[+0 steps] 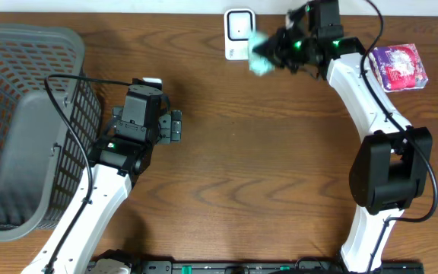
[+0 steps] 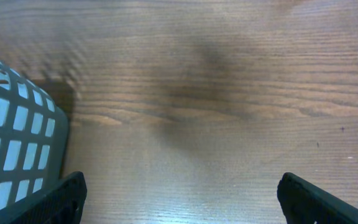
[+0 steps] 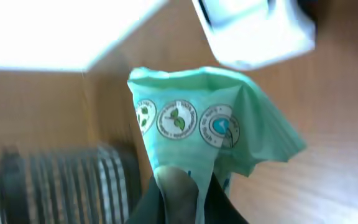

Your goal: Scan the item barcode

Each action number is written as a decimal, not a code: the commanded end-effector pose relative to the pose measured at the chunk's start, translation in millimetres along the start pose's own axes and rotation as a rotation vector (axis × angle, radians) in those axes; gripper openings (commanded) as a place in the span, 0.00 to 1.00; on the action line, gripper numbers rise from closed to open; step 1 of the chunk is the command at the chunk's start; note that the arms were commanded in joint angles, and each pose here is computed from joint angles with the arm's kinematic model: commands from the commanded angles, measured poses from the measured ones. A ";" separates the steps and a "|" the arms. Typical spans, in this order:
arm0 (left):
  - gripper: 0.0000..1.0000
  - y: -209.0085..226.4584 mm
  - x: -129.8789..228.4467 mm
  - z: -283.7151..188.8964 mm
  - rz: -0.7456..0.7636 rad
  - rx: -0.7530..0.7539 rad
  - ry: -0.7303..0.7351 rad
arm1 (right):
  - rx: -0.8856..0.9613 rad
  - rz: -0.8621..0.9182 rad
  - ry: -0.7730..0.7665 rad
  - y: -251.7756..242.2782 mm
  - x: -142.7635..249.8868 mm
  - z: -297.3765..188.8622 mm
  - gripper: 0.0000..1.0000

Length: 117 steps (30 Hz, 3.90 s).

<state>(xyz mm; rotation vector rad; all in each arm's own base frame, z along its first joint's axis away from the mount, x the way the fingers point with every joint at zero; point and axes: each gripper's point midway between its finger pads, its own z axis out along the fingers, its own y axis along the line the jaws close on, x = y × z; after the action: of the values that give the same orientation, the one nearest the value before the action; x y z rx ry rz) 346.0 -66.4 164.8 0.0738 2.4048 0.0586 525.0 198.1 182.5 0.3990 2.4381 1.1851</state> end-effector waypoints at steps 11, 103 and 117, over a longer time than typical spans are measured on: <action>0.98 1.4 -0.1 0.0 -0.011 -0.005 0.001 | -0.003 -0.056 -0.461 32.3 -72.2 40.6 0.01; 0.98 1.4 -0.1 0.0 -0.011 -0.005 0.001 | 0.890 -0.365 -0.134 -64.9 213.9 -365.7 0.99; 0.98 1.4 -0.1 0.0 -0.011 -0.005 0.001 | 0.472 -1.010 -0.569 15.5 124.3 -292.8 0.99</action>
<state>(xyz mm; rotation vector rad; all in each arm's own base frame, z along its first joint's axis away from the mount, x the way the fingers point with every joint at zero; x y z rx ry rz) 346.1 -66.4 164.9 0.0736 2.4044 0.0590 285.5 48.2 331.7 -0.1629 2.0265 0.0282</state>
